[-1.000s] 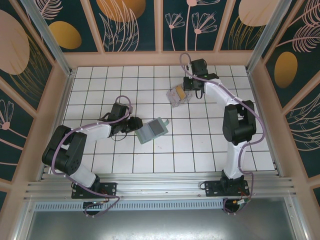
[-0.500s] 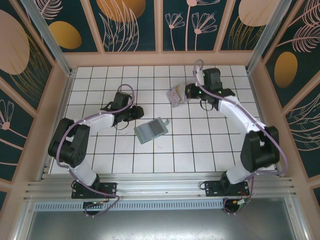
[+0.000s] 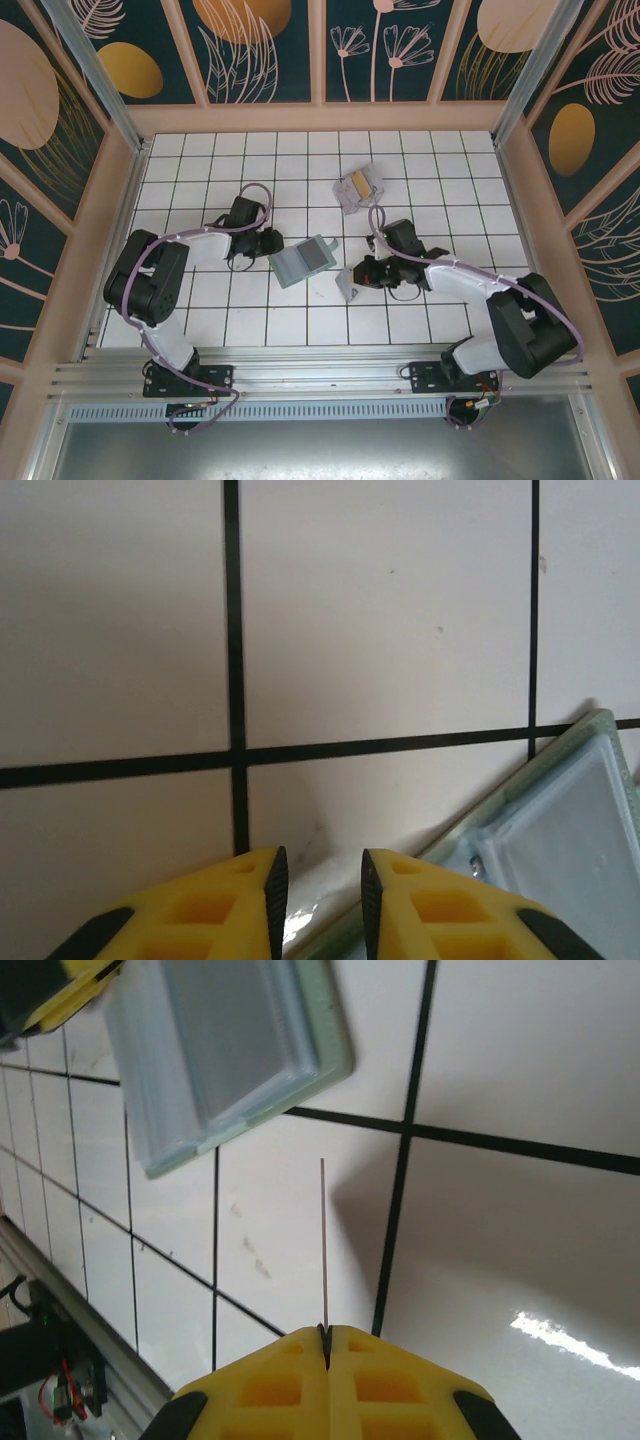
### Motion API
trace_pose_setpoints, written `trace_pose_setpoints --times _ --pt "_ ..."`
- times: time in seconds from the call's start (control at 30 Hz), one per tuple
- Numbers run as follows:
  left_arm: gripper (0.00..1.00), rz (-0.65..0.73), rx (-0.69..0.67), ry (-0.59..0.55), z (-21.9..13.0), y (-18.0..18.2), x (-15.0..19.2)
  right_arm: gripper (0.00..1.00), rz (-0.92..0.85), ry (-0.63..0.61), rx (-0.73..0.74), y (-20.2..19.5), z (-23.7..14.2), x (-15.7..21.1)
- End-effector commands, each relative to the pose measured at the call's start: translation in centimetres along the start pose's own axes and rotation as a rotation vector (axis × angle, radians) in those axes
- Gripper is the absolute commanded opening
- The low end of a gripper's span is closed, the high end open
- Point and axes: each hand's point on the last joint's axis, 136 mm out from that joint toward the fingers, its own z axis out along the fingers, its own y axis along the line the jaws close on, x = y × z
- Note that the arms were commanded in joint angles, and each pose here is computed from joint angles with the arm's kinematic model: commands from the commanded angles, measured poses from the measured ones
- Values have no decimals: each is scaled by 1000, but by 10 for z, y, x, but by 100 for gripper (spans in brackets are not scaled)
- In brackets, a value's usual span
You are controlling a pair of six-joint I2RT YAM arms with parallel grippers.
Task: Put the credit cards into the card holder
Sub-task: Rotate the card holder at the center of the table.
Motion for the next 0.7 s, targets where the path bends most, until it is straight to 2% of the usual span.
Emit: trace_pose_setpoints --times 0.0,0.3,0.4,0.53,0.67 --pt "29 -16 -9 67 -4 9 31 0 7 -98 -25 7 11 -31" --pt "27 -55 37 144 -9 3 90 0 -96 -142 -37 31 49 -102" --pt "27 -87 64 159 -11 -3 108 0 -139 -112 -65 46 63 -123" --pt "27 -100 142 167 -13 -30 121 0 -183 -50 -73 51 83 -137" --pt "27 -67 188 168 -6 -63 122 0 -219 -58 -42 51 79 -150"
